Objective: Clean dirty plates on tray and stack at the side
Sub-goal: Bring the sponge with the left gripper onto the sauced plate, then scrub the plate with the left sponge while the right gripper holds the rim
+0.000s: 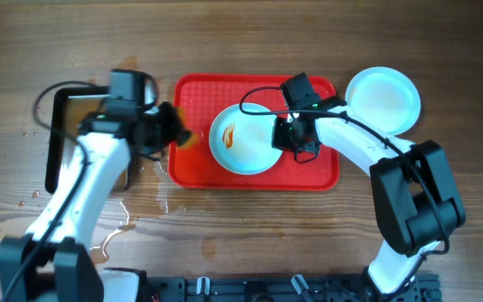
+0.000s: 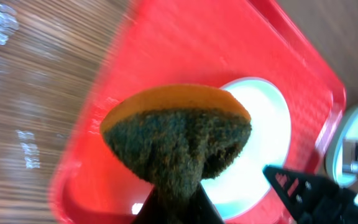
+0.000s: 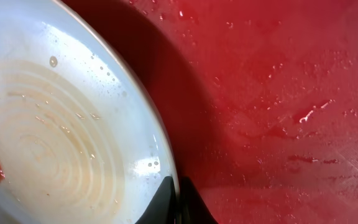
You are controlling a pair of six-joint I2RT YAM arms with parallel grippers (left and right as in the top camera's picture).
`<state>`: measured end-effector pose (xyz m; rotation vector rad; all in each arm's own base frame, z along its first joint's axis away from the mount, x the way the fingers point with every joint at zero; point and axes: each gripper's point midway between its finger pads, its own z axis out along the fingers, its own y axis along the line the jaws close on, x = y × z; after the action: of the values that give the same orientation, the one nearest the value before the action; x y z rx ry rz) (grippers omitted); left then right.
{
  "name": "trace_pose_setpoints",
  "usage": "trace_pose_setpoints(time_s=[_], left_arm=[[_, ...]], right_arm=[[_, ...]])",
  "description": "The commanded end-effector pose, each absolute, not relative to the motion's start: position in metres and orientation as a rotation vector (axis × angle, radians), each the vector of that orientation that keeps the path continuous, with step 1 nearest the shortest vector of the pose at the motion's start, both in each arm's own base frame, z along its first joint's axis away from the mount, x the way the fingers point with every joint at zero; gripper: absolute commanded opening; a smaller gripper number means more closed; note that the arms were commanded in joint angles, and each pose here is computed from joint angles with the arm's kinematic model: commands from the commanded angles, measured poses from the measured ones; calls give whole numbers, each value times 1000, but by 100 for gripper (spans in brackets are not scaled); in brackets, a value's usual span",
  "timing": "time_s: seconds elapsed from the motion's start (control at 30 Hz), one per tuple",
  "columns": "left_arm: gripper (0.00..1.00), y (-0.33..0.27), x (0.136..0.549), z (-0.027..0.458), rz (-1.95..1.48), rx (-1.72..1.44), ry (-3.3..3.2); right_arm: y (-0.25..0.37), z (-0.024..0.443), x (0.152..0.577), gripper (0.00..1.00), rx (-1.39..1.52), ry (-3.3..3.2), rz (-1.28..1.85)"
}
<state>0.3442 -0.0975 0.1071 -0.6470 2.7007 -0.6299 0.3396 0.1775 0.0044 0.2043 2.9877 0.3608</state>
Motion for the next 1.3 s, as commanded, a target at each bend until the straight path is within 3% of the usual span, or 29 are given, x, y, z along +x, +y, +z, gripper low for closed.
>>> trace_pose_setpoints(time_s=[0.0,0.23,0.57,0.77,0.93,1.1,1.27], left_arm=[[4,-140,347,82,-663,-578,2755],[4,-204,347,54,-716,-351,2784],[4,-223,333,9,-664,-295,2889],[4,-200,331,-12,-458,-343,2920],[4,-124,328,-20,127,-406,2861],[4,-72,326,-8,498,-409,2761],[4,-66,345,30,533,-424,2647]], right_arm=[[186,2,334,4,-12,2985,364],[200,3,328,4,-155,2978,383],[200,3,328,4,-149,2978,383],[200,3,328,4,-146,2979,384],[200,2,328,4,-144,2979,383],[200,2,328,4,-144,2980,383],[199,2,328,4,-144,2980,382]])
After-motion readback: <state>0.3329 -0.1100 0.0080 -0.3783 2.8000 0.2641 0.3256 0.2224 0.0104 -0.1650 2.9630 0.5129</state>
